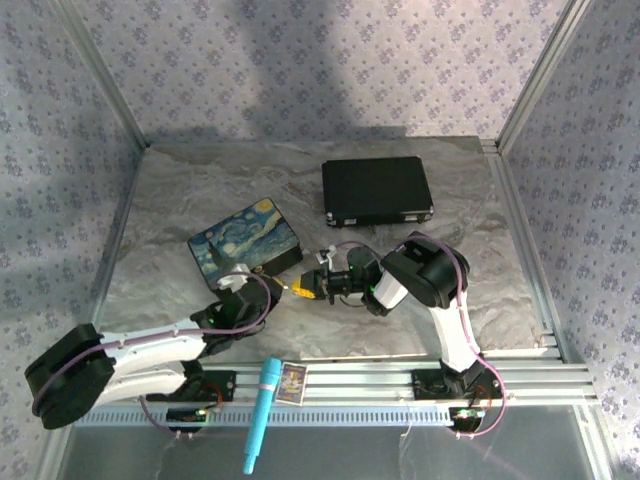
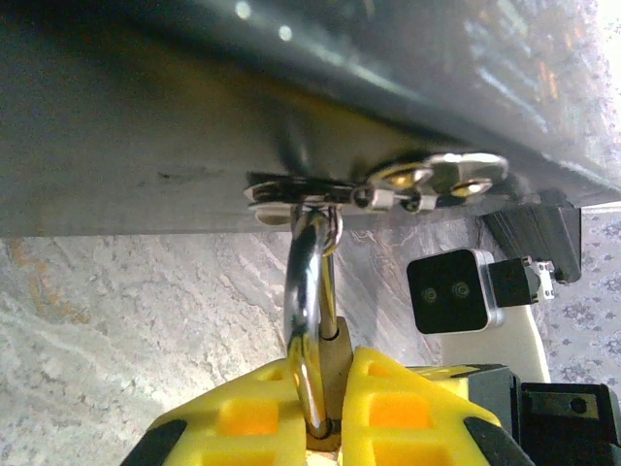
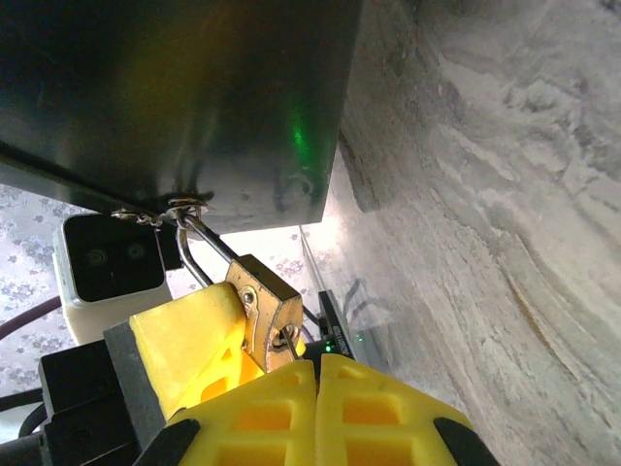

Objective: Unlock a padlock with a key

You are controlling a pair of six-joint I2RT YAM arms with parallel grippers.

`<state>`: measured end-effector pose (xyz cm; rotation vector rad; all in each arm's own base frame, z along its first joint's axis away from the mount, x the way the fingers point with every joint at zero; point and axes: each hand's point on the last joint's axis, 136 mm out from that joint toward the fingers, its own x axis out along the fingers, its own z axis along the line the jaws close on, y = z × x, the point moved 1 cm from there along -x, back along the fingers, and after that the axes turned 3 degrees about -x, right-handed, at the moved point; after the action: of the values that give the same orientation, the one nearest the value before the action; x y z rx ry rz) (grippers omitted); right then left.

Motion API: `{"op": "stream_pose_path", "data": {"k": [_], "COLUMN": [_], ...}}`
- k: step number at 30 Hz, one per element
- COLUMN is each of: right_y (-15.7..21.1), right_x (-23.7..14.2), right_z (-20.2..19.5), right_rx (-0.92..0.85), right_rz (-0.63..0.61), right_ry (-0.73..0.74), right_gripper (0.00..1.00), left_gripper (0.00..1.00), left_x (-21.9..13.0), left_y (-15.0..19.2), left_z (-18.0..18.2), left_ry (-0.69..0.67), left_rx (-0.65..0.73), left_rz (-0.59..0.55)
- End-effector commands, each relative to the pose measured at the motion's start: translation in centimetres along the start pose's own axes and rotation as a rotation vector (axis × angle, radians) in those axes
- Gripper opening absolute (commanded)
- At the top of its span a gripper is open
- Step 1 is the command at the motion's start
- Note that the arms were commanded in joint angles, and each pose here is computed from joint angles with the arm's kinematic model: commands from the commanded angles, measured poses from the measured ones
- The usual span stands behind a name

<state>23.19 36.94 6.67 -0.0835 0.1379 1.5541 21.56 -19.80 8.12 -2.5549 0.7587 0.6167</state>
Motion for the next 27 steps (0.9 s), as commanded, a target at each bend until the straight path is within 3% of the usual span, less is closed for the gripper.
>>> {"op": "stream_pose_path", "data": {"k": [1,9,27], "right_y": [-0.3,-0.2,0.5], "right_x": [0.9,0.8,1.2], "right_z": [2.1,3.0,3.5], "right_rx": [-0.049,-0.064,-0.084], "right_rz": [0.027,0.039,0.048], "right_ry": [-0.064,-0.079,-0.086], "right_gripper": [0.00,0.00,0.00], "left_gripper": [0.00,0.00,0.12], "left_x": [-0.7,-0.2,0.6], "left_y": [2.1,2.1,1.7], "left_z": [-6.1,-6.2,-4.8], "left_ry": [0.218,0.198,0.133], "left_rx": [-0.044,-0.036,-0.028], "left_rz": [0.135,0.142,0.127]}}
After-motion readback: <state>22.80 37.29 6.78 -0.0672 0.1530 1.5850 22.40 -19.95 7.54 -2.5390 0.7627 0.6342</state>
